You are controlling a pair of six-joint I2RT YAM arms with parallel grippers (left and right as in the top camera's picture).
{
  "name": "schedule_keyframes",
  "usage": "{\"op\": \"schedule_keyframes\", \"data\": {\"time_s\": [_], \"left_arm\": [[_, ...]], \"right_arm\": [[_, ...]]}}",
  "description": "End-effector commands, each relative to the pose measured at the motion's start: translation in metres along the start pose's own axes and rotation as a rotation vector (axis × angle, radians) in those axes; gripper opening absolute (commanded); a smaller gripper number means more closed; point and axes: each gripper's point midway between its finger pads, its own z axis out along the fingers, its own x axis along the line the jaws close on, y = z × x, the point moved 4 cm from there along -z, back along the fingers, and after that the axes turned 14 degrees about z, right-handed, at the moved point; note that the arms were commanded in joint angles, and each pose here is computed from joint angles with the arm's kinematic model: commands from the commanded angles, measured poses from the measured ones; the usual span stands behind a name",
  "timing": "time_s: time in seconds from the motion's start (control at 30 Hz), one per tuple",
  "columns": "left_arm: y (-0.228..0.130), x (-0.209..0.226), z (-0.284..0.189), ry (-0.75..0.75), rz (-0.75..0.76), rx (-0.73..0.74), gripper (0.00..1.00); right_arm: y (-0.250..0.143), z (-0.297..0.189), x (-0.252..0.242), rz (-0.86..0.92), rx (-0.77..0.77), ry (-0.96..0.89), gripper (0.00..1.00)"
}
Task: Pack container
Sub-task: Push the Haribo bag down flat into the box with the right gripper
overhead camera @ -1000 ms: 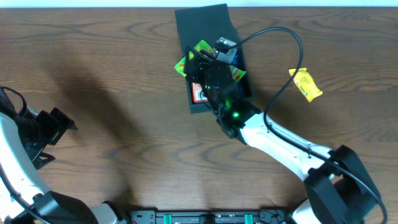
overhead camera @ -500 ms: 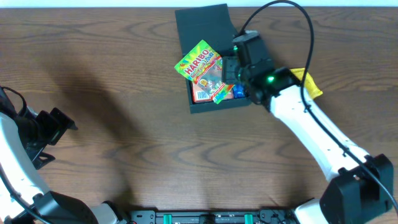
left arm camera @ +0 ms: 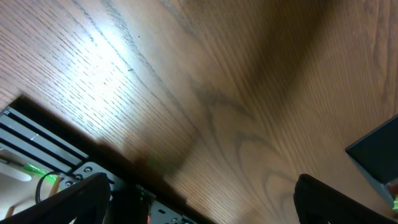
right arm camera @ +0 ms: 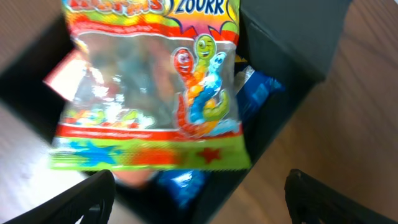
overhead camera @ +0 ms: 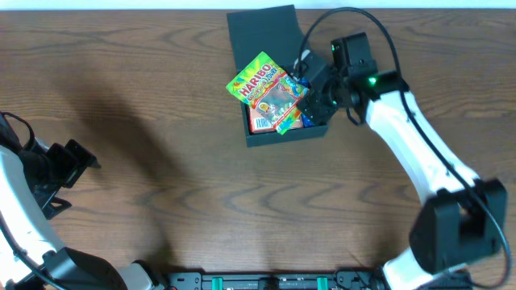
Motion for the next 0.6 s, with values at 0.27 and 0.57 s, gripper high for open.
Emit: {"op": "schedule_keyframes", "data": {"time_s": [0.27,0.57], "left_arm": [[0.001,0.001,-0.004,0.004,-0.001,-0.012,0.95],[0.001,0.001,-0.004,0.004,-0.001,-0.012,0.95]], "right_arm": [[0.027,0.046,-0.013,-0.117,-0.009,0.111,0.89],[0.009,0.050,-0.019,-0.114,0.053,0.137,0.78]]}}
